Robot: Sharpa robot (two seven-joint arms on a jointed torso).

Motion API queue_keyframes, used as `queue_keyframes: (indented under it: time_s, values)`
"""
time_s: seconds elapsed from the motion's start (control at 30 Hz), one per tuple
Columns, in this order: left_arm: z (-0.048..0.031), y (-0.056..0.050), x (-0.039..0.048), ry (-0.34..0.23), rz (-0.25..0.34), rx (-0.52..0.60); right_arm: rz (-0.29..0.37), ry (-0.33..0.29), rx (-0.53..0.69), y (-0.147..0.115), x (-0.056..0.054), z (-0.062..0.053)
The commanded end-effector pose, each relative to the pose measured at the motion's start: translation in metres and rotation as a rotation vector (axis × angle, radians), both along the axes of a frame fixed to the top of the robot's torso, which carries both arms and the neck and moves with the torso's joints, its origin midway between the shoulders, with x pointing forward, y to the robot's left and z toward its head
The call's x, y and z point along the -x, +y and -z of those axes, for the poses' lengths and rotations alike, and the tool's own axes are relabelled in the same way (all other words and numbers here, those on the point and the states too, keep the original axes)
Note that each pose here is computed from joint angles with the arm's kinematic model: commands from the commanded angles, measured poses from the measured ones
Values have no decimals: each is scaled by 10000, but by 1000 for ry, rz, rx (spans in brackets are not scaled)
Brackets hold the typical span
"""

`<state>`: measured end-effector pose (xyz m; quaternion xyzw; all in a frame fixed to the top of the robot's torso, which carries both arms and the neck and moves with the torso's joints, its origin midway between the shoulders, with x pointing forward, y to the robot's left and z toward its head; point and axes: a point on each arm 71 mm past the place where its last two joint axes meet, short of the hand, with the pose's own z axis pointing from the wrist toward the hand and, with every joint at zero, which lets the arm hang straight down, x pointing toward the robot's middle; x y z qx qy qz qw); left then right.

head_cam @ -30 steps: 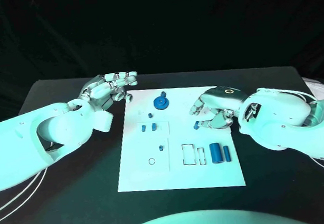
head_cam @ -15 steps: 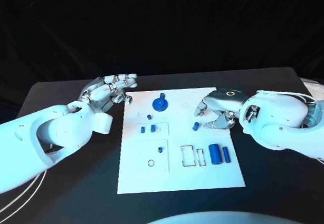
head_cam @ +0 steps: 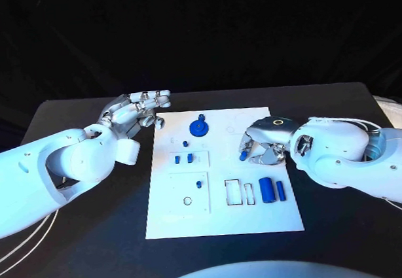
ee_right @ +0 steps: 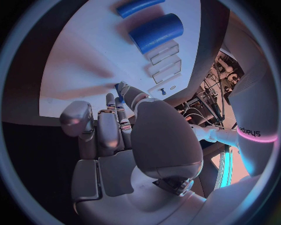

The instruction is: Assemble the parts on the task board

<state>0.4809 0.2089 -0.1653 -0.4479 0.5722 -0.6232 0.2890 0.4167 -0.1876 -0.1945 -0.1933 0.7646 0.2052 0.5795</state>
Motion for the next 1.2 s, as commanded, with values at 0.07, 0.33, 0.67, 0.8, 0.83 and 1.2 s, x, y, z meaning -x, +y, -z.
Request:
queue_keyframes:
  time_s: [0.07, 0.33, 0.67, 0.8, 0.83, 1.2]
  values:
    - [-10, -26, 7, -7, 22, 9, -24, -2, -5, 40, 6, 22]
    - [-9, -26, 6, -6, 22, 9, -27, -20, -27, 85, -7, 22]
    - [-7, -26, 6, -5, 23, 9, -25, -2, -21, 98, -23, 46]
    - [-7, -25, 6, -5, 24, 9, -22, 0, -19, 96, -29, 52]
    - [-7, -25, 7, -5, 25, 9, -22, 0, -20, 98, -30, 53]
    - [-7, -22, 7, -5, 25, 7, -19, -29, -42, 102, -24, 25]
